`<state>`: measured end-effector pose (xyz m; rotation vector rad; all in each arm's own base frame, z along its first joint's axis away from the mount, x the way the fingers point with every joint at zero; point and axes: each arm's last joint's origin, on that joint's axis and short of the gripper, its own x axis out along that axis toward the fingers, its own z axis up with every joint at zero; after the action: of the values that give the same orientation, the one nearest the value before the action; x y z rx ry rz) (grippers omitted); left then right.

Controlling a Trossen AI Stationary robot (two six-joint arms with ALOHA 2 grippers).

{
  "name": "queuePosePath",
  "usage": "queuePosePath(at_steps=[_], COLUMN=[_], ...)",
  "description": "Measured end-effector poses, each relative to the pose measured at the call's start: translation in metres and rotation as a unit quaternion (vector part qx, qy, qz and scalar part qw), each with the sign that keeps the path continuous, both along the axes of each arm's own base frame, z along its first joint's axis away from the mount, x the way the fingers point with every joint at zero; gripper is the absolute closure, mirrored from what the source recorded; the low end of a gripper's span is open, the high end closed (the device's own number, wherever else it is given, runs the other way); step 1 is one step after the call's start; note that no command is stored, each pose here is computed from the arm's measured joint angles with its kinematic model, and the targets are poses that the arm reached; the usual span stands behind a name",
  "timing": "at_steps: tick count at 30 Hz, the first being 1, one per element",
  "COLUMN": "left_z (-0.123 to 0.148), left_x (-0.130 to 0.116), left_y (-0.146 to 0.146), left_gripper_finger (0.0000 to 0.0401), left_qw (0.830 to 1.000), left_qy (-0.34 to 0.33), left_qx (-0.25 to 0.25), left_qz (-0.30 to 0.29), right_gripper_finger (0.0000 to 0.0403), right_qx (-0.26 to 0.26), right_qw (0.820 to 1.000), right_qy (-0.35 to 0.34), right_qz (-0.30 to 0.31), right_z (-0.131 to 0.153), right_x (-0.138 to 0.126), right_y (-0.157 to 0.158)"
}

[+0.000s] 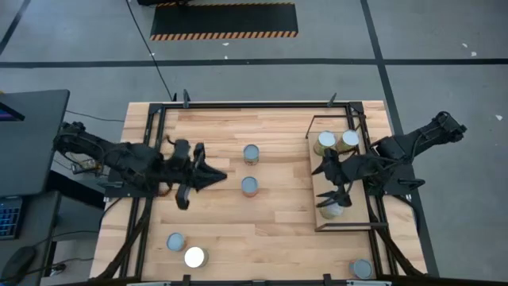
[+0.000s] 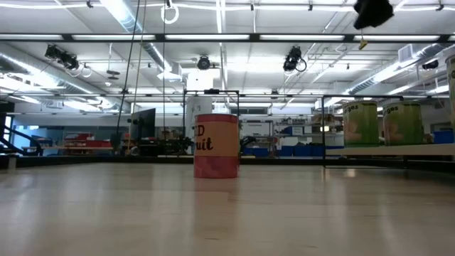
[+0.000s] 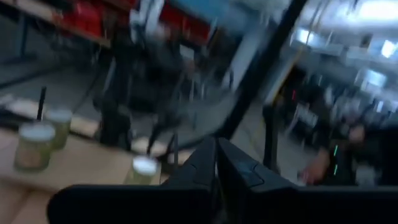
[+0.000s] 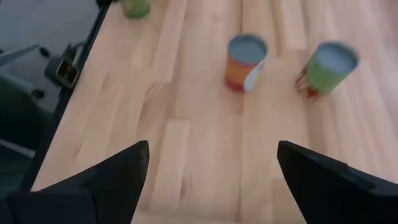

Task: Pick and place cans onto a shelf
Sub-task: Put the canned peas on the shelf aligned with the other canned peas

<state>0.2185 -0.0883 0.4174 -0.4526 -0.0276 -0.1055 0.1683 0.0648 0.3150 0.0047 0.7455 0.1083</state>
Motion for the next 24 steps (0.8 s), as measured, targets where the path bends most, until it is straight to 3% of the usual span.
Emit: queuePosePath(at_steps=[5,9,15,21,24], left_z=[0.016,0.008,-0.026,-0.067,-0.095], left_x=[-0.015,-0.034,-0.058,-0.061,-0.061], left_y=[-0.016,-0.027,-0.048,-0.08,-0.097], left_gripper_finger=[0.0382,0.0376,0.0349,0.0282,0.0236], left_qw=[0.992,0.967,0.906,0.854,0.82], left_qy=[0.116,0.243,0.41,0.506,0.553], left_qx=[-0.004,-0.047,-0.075,-0.026,0.016], left_qz=[-0.042,-0.06,-0.075,-0.117,-0.145], right_gripper_finger=[0.0041,0.0041,0.0041,0.0041,0.0041], right_qx=[-0.001,-0.01,-0.011,-0.018,-0.017], right_qw=[1.0,0.999,0.998,0.996,0.996], right_qy=[-0.023,-0.03,-0.057,-0.074,-0.07], right_qz=[-0.011,-0.01,-0.029,-0.047,-0.056], right_z=[0.013,0.015,0.004,-0.006,-0.01], right_x=[0.024,0.045,0.077,0.096,0.101], right_y=[0.006,0.014,0.023,0.027,0.025])
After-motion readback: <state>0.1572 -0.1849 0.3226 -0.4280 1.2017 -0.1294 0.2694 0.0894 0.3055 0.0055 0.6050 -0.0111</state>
